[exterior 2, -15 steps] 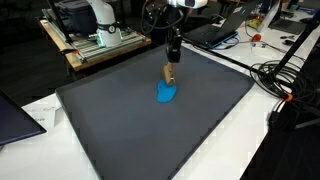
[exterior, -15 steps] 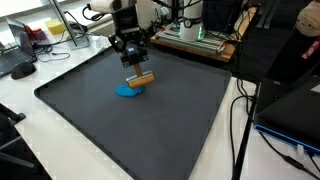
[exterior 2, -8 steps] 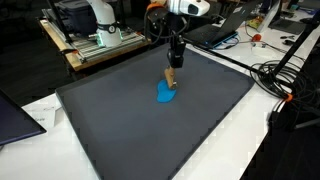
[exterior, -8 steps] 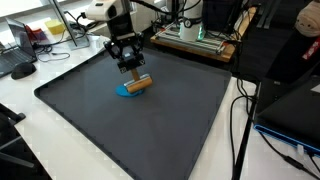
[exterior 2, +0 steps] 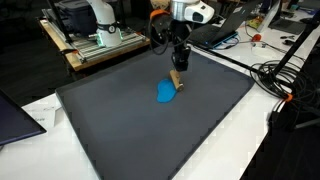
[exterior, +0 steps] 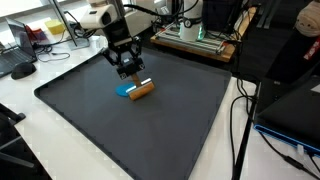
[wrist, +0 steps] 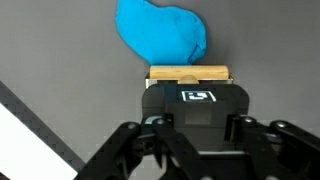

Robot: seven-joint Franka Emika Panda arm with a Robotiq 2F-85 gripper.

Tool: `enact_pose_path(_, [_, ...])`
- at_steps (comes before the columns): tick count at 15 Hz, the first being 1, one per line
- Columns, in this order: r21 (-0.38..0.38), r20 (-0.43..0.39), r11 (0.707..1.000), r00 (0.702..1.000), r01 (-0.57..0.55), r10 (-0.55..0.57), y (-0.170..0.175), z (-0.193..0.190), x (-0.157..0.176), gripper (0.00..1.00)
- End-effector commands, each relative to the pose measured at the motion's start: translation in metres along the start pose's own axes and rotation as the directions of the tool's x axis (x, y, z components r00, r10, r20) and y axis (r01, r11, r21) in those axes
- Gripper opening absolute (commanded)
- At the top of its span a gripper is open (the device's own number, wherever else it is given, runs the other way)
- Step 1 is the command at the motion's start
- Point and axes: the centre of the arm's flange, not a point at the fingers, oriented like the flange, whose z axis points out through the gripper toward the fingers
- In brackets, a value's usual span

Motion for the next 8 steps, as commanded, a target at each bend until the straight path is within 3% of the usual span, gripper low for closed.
enact_pose_path(1, [0.067,-0.026,0.998,1.0,0.02,-0.018,0.018,0.045,0.002,0.23])
enact_pose_path(4, [0.058,-0.034,0.997,0.999,0.042,-0.04,0.018,0.038,0.006,0.23])
enact_pose_path(8, [-0.024,-0.056,0.997,0.995,0.077,-0.078,0.001,0.002,0.021,0.23])
